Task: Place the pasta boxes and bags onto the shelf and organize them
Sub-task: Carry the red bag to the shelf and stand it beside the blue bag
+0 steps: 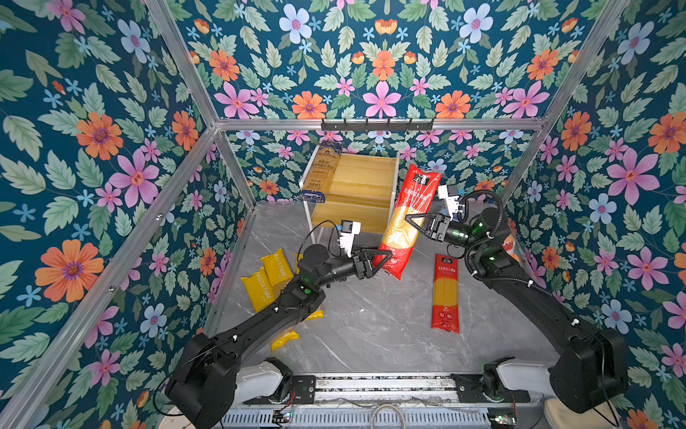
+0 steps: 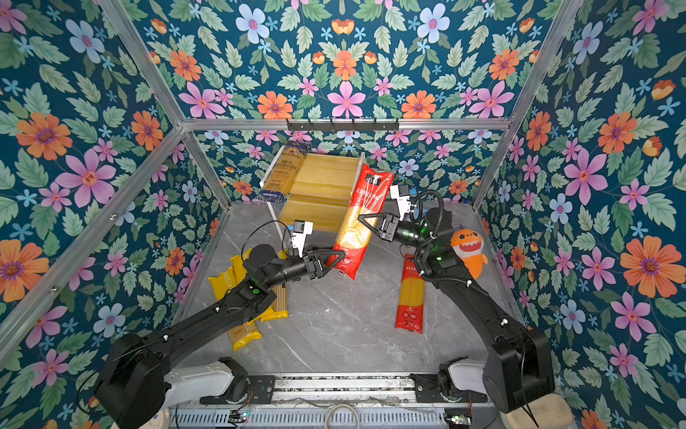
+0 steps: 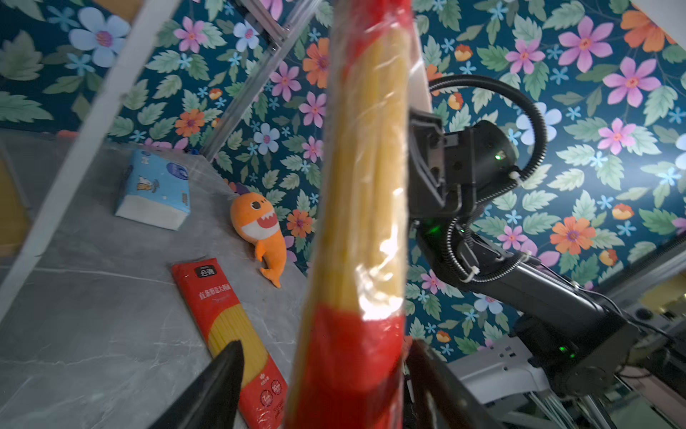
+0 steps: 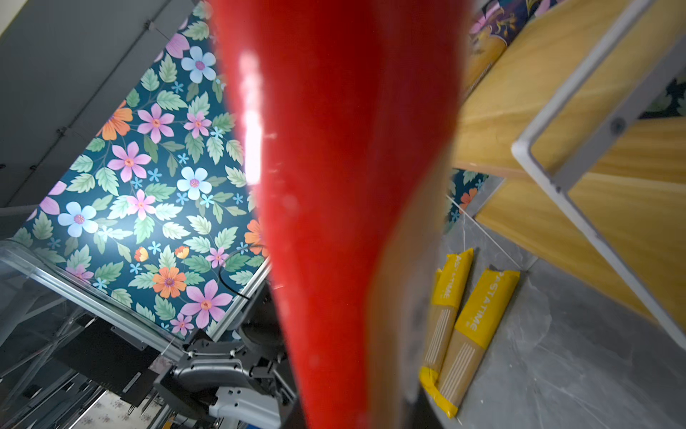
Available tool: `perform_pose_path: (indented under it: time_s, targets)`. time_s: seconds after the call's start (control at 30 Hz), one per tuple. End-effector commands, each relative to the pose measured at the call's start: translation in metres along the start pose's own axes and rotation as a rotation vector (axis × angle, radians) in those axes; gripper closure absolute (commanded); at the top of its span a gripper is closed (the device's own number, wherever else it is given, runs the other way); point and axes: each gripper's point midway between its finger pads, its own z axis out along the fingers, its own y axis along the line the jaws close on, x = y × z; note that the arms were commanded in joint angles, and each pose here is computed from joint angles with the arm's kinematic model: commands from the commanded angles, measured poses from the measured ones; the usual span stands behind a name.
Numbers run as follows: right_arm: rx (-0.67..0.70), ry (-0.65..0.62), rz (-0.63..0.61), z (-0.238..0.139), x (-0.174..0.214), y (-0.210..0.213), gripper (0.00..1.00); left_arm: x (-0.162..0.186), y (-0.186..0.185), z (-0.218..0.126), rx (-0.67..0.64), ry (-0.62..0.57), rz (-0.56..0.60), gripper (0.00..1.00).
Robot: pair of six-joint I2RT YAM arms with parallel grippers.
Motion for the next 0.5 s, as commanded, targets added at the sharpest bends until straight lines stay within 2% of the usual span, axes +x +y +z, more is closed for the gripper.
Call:
perform_pose_path:
  time_s: [0.0,0.1,0.23,0.47]
  targets:
    - [-0.073,-0.13,-0.073,0.008,-0.035,0.032,0.89,-0.023,0.0,-0.012,-0.009,-0.165,-0.083,0.25]
    - [-0.078,-0.145,-0.066,0.021,-0.039,0.035,0.9,-0.037,-0.008,-0.022,0.037,-0.272,-0.13,0.24]
    - [-0.07,-0.169,-0.043,0.033,-0.042,0.033,0.9,-0.045,-0.012,-0.027,0.052,-0.353,-0.166,0.29]
    - [-0.056,-0.19,0.031,0.046,-0.048,0.022,0.91,-0.049,-0.011,-0.031,0.05,-0.41,-0.195,0.46]
